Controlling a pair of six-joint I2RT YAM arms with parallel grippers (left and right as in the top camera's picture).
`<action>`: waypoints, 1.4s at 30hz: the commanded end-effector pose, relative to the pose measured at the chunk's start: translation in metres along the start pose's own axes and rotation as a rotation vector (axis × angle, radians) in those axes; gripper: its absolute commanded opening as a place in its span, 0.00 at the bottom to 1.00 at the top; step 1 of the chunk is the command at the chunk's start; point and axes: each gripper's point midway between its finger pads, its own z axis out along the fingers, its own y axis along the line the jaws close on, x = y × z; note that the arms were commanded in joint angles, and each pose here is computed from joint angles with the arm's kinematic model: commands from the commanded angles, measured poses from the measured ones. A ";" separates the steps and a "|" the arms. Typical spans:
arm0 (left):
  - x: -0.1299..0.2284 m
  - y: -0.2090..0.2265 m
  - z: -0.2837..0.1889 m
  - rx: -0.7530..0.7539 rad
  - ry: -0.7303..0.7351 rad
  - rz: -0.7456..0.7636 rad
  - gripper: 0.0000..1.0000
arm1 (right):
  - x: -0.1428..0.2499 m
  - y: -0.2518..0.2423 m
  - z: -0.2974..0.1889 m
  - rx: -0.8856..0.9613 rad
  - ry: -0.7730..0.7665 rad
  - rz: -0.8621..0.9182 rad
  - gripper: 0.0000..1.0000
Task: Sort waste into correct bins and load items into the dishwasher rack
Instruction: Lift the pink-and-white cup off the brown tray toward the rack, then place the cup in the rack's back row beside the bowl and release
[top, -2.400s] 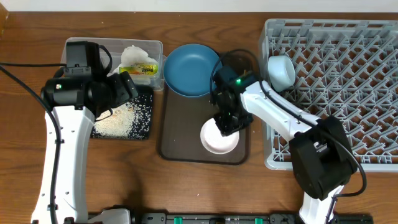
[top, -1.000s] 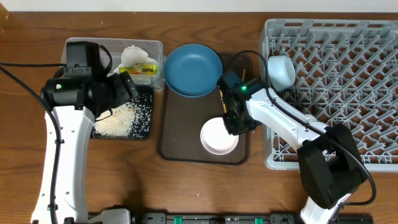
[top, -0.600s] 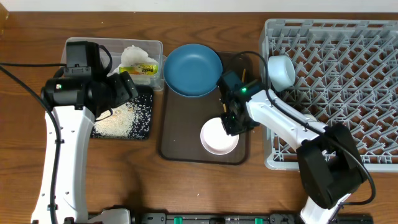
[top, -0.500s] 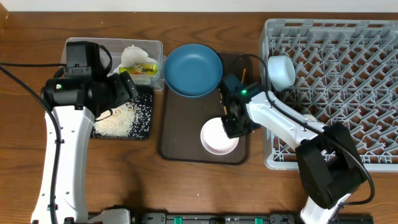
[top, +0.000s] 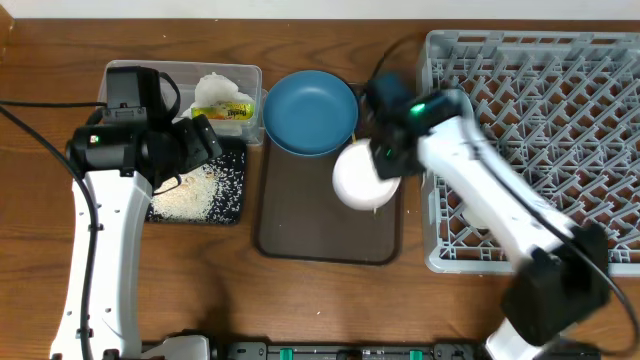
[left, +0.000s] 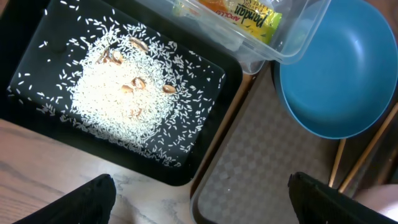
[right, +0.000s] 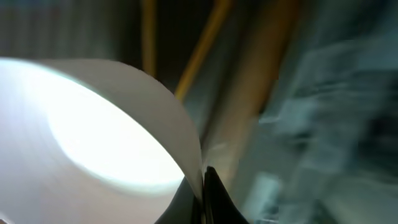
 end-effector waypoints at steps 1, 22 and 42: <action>-0.005 0.000 -0.001 -0.004 -0.007 0.007 0.91 | -0.038 -0.078 -0.078 0.250 -0.272 0.186 0.01; -0.005 0.000 -0.001 -0.004 -0.007 0.007 0.91 | -0.083 -0.270 -0.107 1.040 -0.425 0.399 0.01; -0.005 0.000 -0.001 -0.004 -0.007 0.007 0.91 | -0.128 -0.272 0.014 1.176 -0.205 0.082 0.01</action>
